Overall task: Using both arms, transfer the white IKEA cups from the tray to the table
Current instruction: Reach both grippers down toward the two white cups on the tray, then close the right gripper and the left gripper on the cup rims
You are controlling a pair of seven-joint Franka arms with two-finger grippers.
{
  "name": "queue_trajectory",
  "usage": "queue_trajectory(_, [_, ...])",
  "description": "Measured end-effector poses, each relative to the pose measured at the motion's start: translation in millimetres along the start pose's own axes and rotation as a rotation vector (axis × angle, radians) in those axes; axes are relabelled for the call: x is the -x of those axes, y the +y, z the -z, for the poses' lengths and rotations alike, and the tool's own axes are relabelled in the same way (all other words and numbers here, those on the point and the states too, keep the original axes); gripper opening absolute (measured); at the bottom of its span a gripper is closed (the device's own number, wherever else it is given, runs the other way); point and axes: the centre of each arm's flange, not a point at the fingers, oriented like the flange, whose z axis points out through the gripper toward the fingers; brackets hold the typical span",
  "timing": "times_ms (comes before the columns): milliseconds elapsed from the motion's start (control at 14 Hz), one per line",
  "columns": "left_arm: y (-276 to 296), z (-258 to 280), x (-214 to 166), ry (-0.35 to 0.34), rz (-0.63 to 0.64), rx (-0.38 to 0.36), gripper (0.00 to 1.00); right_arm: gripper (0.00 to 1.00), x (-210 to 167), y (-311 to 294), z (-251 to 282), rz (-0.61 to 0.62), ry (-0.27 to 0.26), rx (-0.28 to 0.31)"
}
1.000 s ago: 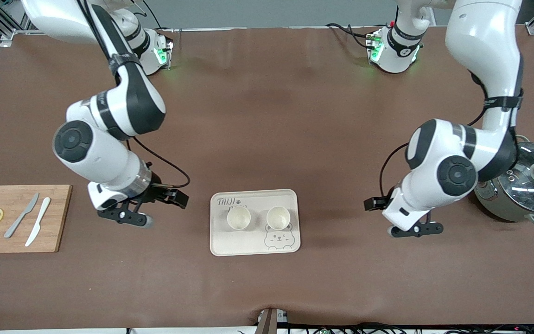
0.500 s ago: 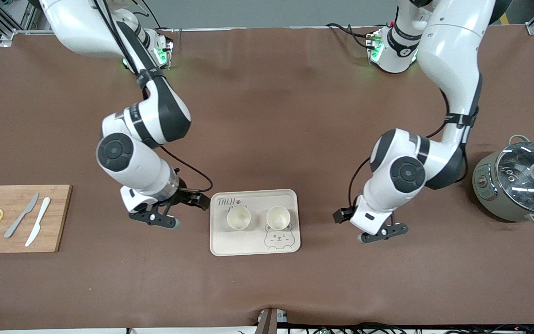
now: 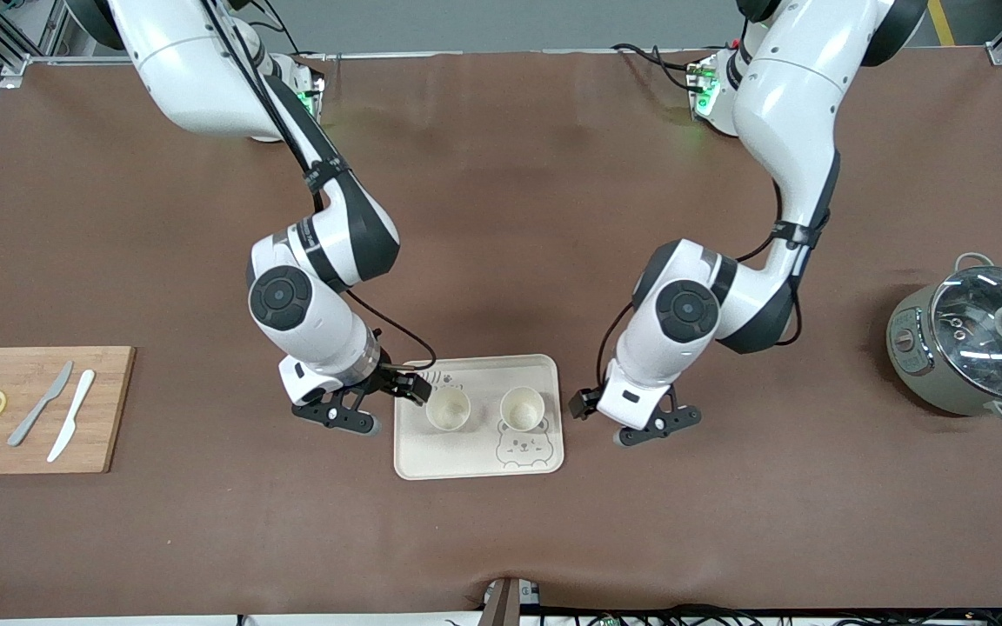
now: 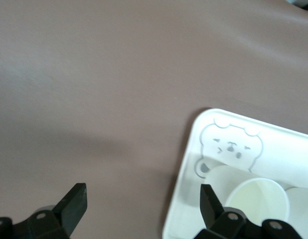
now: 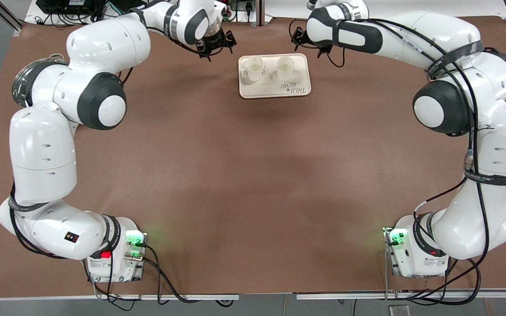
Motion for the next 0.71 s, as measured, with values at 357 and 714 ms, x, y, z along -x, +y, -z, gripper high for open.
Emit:
queue_trajectory(357, [26,-29,24,0.021,-0.002,0.006,1.00,1.00,3,-1,-35,0.004,0.008,-0.005])
queue_trajectory(714, [41,-52,44,0.051,-0.014,-0.005,1.00,1.00,10,-7,-51,0.016,0.013,-0.011])
